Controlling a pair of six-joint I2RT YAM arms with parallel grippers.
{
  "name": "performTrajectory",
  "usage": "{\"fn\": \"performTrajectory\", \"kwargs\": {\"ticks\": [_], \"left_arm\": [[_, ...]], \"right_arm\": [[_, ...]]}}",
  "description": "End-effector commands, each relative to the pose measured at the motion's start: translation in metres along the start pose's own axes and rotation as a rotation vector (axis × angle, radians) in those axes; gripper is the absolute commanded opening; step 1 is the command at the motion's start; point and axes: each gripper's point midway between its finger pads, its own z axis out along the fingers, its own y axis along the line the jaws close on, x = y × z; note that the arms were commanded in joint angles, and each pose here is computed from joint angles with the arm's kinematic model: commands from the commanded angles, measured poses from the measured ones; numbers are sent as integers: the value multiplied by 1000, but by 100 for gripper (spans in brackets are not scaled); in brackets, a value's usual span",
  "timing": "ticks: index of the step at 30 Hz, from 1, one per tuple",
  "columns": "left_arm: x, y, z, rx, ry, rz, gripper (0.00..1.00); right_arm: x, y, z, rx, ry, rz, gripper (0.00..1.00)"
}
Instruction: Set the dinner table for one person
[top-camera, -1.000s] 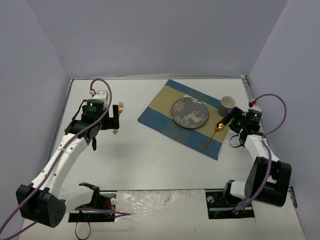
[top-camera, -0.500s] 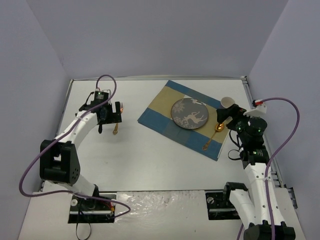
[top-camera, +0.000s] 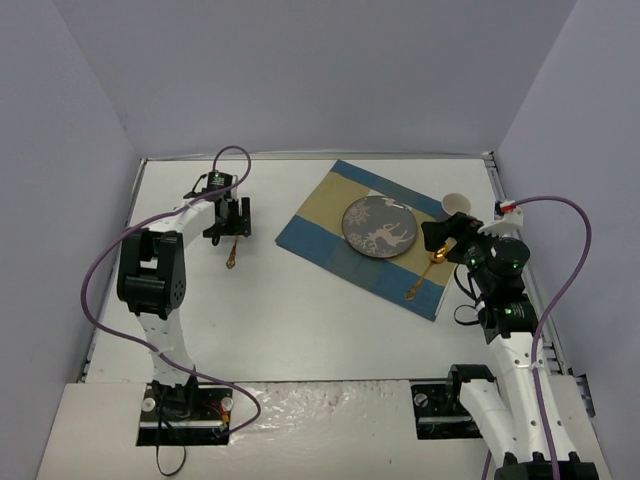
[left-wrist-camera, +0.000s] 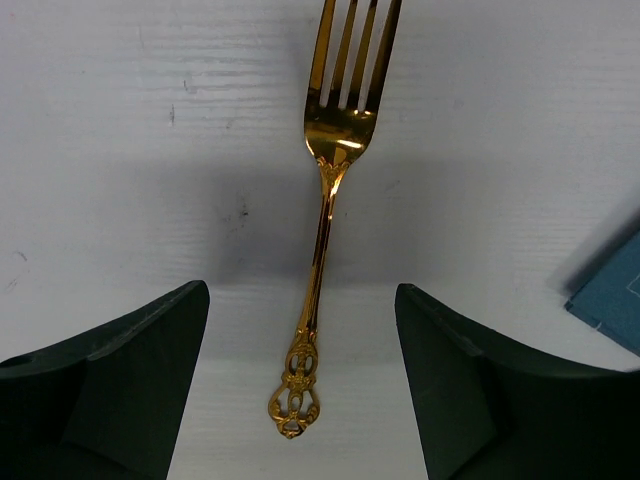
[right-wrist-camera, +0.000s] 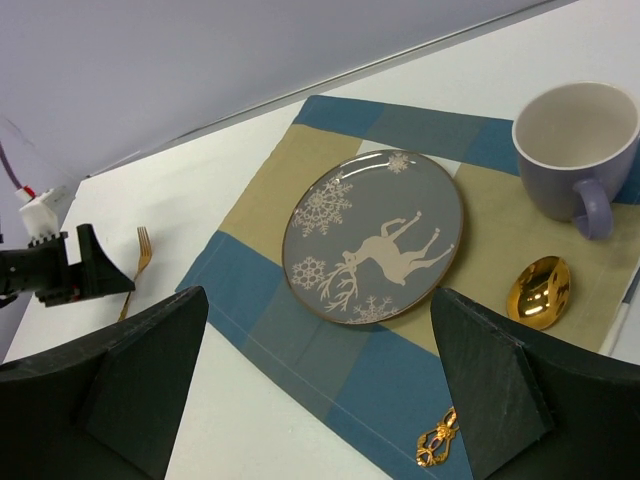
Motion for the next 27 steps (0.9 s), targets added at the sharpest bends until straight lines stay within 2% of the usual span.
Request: {"fn": "performTrajectory", "kwargs": {"ticks": [1, 5, 13, 16, 19, 27], "left_arm": [[-35, -5, -6, 29, -90, 14, 63], [-30, -3, 4, 21, -69, 20, 53], [-24, -5, 15, 32, -45, 33, 14], [-26, -6, 14, 37, -51, 40, 5], [-30, -8, 10, 51, -64, 61, 0], [-65, -23, -31, 95, -148, 138, 0]], "right_arm": [[-25, 25, -6, -98, -72, -43, 92], [-34, 34, -12, -123, -91, -49, 94], [-43, 38, -22, -129, -133, -62, 95], [-49, 43, -27, -141, -150, -74, 98], [-55, 46, -31, -144, -168, -83, 99], [-66, 48, -37, -133, -199, -94, 99]]}}
